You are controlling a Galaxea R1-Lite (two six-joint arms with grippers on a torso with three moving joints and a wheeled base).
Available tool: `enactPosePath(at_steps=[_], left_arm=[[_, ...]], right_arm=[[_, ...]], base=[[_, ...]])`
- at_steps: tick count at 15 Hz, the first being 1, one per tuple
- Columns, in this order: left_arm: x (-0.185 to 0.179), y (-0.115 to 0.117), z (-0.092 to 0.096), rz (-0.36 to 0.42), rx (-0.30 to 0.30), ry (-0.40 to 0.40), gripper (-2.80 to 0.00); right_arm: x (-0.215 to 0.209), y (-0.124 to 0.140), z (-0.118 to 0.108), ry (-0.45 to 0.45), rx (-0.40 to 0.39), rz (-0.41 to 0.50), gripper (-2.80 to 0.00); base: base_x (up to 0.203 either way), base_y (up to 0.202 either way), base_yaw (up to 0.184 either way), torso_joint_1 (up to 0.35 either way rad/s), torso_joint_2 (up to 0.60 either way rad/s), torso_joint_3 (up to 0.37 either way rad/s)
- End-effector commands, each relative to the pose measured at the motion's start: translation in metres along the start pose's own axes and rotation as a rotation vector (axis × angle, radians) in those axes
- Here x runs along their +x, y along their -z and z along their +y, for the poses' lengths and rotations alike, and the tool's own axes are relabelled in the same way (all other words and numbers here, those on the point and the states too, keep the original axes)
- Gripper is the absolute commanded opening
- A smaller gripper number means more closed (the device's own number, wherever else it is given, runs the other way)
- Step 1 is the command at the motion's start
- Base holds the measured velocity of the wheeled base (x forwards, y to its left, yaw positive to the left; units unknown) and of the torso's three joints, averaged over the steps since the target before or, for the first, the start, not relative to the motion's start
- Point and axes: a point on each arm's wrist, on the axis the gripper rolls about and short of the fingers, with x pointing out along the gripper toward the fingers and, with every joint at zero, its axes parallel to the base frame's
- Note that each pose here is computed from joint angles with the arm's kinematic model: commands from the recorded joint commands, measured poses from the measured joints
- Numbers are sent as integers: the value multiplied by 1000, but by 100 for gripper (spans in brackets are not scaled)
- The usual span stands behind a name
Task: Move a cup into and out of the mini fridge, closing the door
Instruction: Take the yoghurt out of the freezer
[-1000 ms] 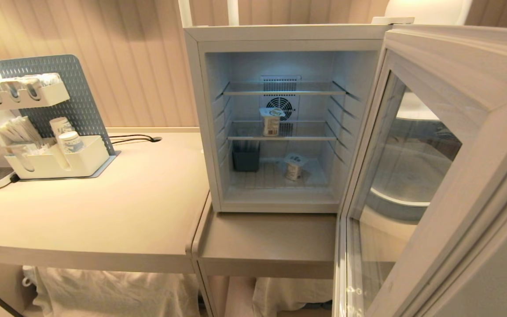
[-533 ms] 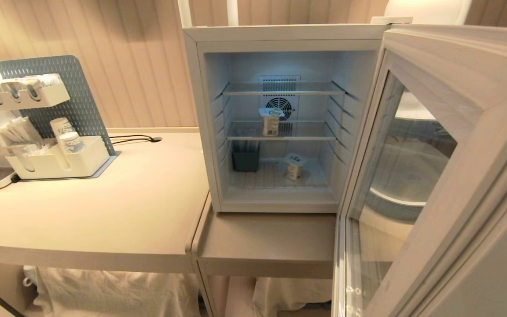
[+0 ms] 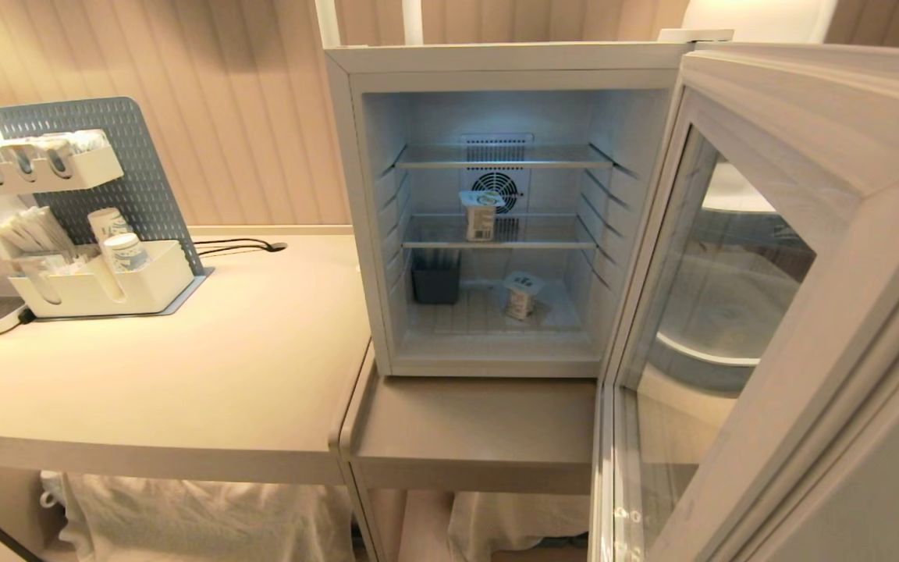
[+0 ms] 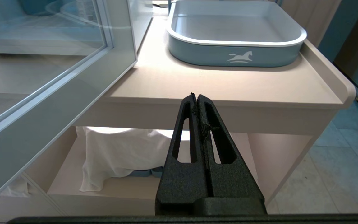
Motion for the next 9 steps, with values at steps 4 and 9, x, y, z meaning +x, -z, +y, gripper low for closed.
enactPosePath(at_steps=[4,9], left_arm=[[0,10,-1,81,-12,10,-280],[0,10,-1,81,-36,6,-280]], right_arm=[[0,0,0,-1,-1,1,-280],[0,0,0,0,-1,1,-280]], base=[[0,0,0,0,0,0],[-61,0,0,0,4,-2]])
